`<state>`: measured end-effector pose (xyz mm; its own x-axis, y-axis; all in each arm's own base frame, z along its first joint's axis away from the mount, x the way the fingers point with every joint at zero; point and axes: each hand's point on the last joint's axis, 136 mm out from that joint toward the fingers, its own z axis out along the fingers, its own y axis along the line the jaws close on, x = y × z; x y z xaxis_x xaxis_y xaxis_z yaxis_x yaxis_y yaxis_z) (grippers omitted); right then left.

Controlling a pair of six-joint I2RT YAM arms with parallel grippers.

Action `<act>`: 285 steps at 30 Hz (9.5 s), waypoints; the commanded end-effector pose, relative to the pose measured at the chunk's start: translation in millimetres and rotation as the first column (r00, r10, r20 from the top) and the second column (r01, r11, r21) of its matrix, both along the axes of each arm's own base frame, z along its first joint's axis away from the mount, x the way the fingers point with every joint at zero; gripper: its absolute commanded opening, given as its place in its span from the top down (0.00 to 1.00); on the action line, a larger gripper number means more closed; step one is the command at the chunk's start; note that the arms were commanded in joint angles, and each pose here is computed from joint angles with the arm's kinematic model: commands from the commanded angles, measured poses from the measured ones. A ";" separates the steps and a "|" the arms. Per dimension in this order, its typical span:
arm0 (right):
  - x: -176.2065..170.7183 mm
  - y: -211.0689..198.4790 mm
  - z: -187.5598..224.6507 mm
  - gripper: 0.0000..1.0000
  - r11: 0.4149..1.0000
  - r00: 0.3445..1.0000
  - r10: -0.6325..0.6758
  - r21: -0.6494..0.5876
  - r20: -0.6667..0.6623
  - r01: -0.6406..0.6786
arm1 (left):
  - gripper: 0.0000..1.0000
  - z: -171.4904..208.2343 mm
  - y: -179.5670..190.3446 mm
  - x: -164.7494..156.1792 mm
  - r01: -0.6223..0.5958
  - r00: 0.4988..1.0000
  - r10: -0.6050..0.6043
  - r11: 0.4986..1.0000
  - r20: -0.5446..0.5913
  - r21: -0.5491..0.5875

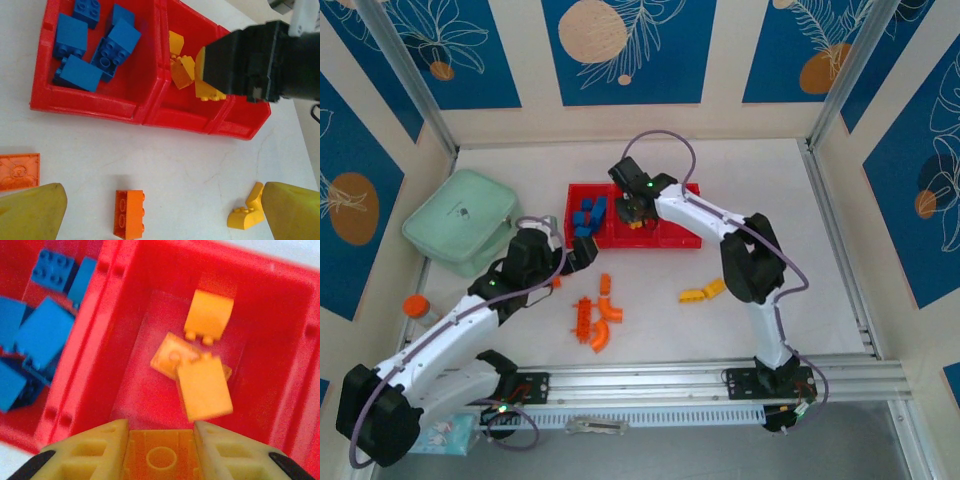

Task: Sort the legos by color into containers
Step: Place the lego in the container, then pick up the lego from the center of the table, then place the lego in the container, then move the lego to the center of the table, then pick up the lego from the center of the table, then place the lego in the container, then pick up the lego from the center of the table.

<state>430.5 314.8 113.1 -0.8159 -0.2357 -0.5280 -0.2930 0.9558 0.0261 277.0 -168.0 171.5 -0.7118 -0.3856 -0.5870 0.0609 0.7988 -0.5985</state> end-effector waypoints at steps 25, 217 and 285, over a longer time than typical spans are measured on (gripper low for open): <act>-108.4 -72.7 23.1 0.24 1.000 0.989 0.022 0.010 -0.144 -0.021 | 0.01 -5.6 -24.7 -18.8 0.115 0.993 -0.115 0.993 -0.039 -0.008; -109.7 -73.4 -0.6 0.76 0.993 0.987 -0.117 -0.002 -0.111 0.118 | 0.01 8.5 -24.7 -24.9 0.095 0.995 -0.096 0.994 0.011 0.062; -172.5 72.9 -82.0 0.68 0.999 0.952 0.032 0.028 -0.305 -0.024 | 0.01 -16.8 52.7 -64.6 -0.059 0.995 0.063 0.997 -0.074 0.059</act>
<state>258.3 385.5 22.4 -0.9376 -0.2444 -0.2474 -0.2848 0.9479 0.1428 208.8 -117.8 154.5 -0.7421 -0.3809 -0.5515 -0.0197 0.8349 -0.5501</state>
